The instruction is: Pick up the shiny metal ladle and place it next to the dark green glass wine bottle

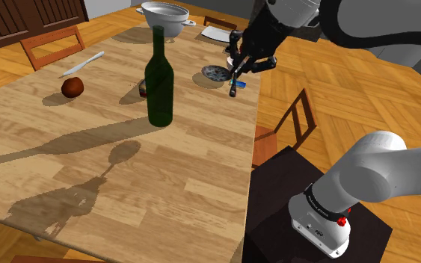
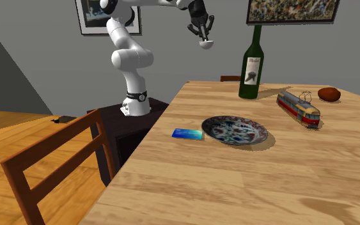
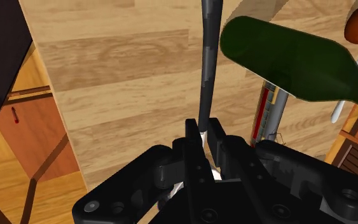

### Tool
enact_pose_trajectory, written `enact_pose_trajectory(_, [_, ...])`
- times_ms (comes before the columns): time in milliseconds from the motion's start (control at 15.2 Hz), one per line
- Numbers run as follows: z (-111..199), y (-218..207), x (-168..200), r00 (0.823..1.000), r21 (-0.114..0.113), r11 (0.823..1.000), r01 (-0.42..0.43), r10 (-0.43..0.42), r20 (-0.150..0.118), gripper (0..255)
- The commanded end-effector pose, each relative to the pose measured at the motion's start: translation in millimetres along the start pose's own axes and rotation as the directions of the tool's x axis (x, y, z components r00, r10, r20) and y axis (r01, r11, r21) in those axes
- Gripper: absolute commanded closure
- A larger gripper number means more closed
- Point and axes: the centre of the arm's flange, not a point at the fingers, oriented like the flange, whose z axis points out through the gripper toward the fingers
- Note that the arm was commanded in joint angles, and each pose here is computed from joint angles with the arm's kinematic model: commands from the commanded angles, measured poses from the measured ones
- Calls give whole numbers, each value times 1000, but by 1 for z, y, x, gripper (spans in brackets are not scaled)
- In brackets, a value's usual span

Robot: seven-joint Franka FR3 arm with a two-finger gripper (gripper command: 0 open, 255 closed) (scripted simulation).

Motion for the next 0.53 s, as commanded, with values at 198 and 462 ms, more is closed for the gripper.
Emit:
enact_pose_trajectory(198, [24,9,-4,1000,0,1000,0,0,0,255])
enact_pose_trajectory(462, [44,16,-9,1000,0,1000,0,0,0,255])
